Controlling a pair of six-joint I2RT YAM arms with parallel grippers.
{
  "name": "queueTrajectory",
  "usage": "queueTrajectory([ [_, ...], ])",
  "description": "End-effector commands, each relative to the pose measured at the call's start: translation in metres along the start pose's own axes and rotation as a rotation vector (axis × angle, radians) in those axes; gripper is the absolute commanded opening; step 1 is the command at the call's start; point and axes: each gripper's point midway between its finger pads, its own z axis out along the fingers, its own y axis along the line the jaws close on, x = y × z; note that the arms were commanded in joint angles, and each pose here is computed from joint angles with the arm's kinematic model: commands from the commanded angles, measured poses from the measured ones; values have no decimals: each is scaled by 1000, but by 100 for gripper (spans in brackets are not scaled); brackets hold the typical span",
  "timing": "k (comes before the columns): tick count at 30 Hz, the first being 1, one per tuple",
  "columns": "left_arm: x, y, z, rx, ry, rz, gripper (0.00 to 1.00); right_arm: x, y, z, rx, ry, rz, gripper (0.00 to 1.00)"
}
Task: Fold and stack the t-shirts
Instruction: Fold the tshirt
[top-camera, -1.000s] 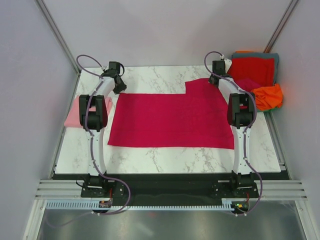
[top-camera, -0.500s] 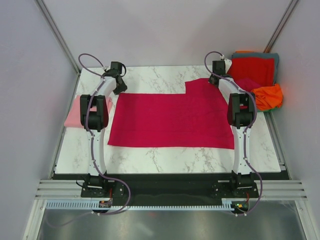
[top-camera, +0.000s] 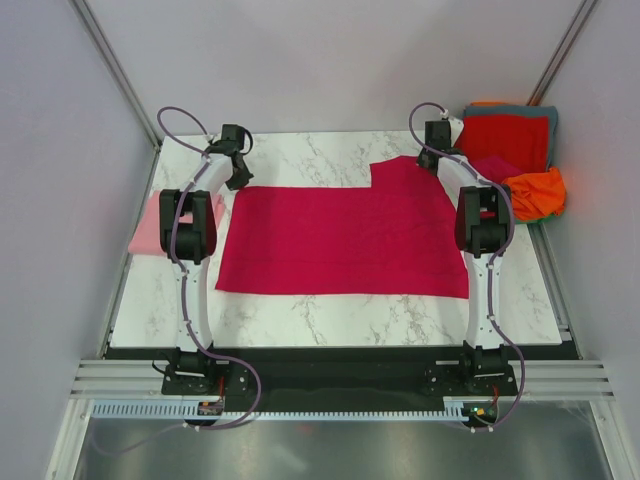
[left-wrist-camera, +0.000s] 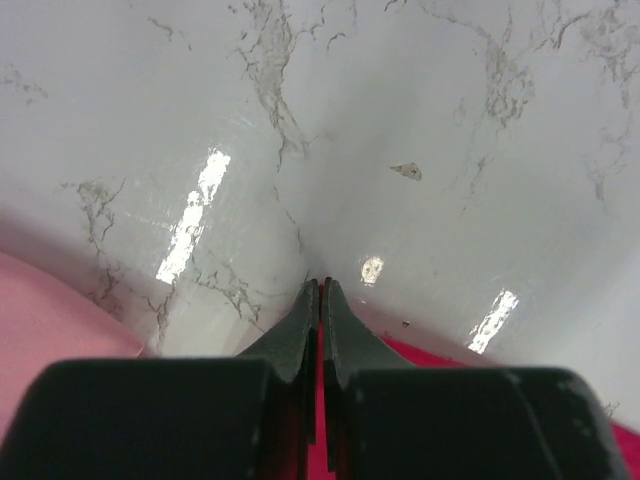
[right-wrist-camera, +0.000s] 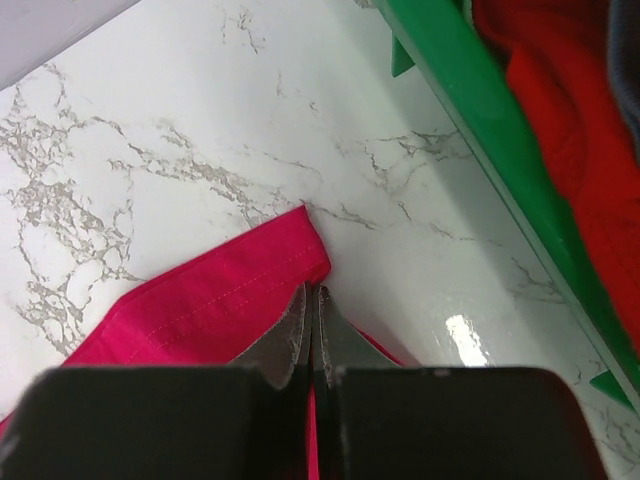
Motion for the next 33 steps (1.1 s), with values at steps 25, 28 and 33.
queueTrajectory([
  [25,-37,7,-95,99,-297,-97,2,-73,-3,-123,-81,-114,29,0],
  [28,-34,8,-102,119,-296,-102,2,-78,-9,-143,-88,-132,33,0],
  [33,-20,16,-109,122,-286,-111,2,-74,-21,-174,-93,-143,32,0],
])
